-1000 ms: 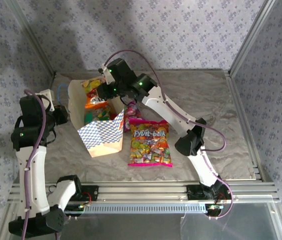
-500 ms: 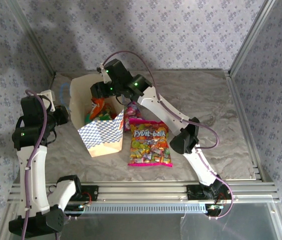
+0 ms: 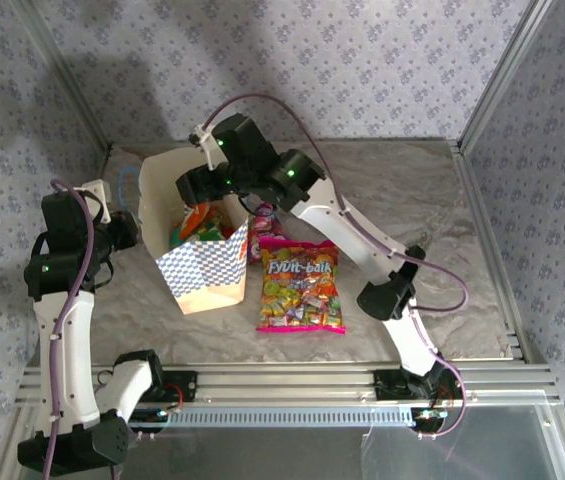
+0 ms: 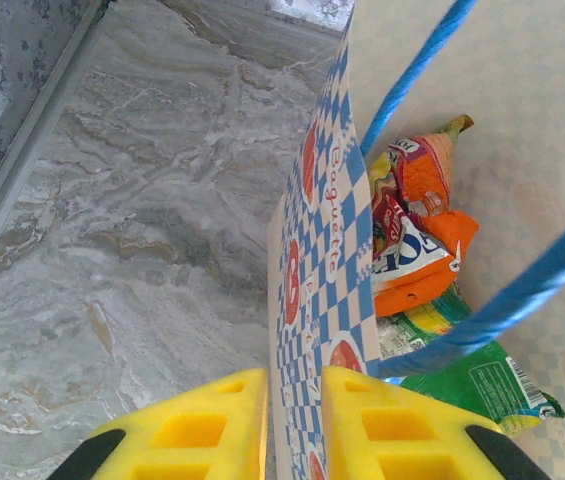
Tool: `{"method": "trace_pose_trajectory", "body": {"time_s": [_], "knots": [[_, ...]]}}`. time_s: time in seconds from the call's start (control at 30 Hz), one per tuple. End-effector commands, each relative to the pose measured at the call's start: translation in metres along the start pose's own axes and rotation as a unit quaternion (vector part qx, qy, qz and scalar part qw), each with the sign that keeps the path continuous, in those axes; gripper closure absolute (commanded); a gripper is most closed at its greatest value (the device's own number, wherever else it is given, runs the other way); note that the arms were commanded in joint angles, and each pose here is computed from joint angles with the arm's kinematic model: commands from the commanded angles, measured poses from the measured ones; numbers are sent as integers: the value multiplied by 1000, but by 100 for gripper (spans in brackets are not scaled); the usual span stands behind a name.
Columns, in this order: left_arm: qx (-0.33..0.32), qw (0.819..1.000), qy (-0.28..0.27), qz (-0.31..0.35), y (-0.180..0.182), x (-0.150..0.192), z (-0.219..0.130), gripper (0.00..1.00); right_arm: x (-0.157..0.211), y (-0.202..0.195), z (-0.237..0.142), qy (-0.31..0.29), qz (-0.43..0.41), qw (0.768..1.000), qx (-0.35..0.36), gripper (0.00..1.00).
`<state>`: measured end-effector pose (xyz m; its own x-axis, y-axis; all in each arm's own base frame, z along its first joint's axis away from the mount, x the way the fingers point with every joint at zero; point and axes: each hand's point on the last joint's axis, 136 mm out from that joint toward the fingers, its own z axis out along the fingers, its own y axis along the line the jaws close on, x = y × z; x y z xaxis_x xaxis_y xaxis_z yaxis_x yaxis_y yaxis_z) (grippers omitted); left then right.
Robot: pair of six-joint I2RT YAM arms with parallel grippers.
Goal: Place the snacks into the paper bag
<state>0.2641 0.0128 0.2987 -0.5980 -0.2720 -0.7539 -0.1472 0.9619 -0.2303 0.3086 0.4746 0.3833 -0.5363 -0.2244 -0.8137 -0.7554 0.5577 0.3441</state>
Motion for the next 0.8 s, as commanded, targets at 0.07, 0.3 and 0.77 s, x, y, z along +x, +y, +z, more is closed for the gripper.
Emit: {"method": "trace_pose_trajectory", "body": {"time_s": [0.07,0.3,0.77], "knots": [[21,1000,-20,6,-10,-12,-12,74,-7,1,-37,-15,-38,999,25,40],[30,999,-24,9,-15,-20,-16,63,-9,-8,-78,-37,-70,995,64,38],[61,998,-34,1,-33,-45,-26,59,7,-60,-157,-83,-94,973,196,31]]}}
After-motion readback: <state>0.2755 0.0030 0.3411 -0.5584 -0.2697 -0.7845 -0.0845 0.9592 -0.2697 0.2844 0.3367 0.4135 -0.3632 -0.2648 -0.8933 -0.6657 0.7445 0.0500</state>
